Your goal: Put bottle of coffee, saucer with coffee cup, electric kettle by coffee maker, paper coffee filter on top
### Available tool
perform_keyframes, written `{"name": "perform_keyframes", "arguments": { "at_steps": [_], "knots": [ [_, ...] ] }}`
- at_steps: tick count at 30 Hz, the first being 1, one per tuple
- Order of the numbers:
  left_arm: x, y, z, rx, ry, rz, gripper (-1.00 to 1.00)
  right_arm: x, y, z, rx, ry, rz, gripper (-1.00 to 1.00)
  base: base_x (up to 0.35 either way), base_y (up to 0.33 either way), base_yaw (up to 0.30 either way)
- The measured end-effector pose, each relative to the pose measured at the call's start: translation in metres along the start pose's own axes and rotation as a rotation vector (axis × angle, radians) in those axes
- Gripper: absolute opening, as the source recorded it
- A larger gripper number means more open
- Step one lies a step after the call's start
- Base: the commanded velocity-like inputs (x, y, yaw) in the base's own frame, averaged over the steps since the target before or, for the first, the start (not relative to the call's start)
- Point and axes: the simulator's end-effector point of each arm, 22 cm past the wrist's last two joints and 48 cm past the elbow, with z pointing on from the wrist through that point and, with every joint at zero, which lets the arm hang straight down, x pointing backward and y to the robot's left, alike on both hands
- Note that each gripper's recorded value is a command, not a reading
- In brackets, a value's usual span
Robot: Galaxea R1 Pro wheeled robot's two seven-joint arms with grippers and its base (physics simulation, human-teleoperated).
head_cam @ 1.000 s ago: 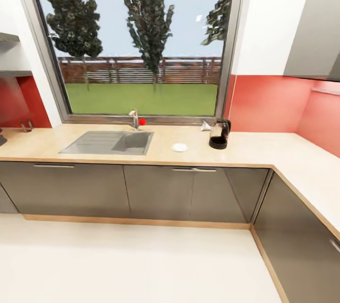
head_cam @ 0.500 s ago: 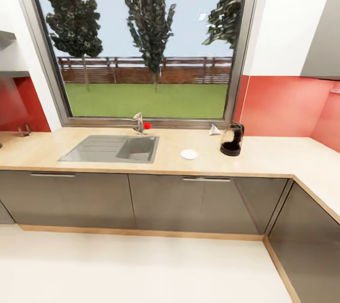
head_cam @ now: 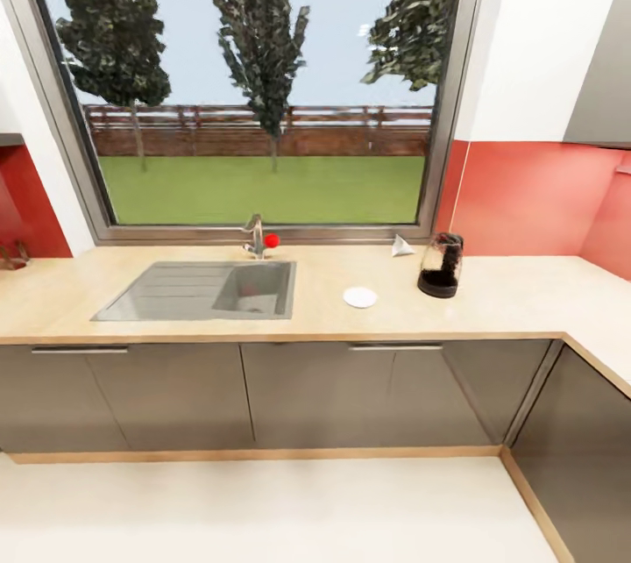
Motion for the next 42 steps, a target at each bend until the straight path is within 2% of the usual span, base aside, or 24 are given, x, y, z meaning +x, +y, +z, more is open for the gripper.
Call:
{"name": "perform_keyframes", "arguments": {
  "at_steps": [21,28,37,42],
  "knots": [
    [0.001,0.0,0.0,0.0,0.001,0.0,1.0,0.0,-0.002,0.0,0.003,0.0,-0.002,1.0,0.246,0.248,0.0],
    [0.001,0.0,0.0,0.0,0.002,0.002,1.0,0.0,-0.004,0.0,0.005,0.0,-0.001,1.0,0.235,0.006,-0.022],
    [0.005,0.003,-0.001,-0.006,0.01,0.002,1.0,0.0,-0.005,0.0,0.006,0.0,-0.001,1.0,0.019,0.0,-0.224],
    [0.011,0.018,-0.002,-0.024,0.024,0.009,1.0,-0.001,-0.005,0.0,0.007,-0.002,0.0,1.0,0.001,0.0,-0.231]
  ]
}}
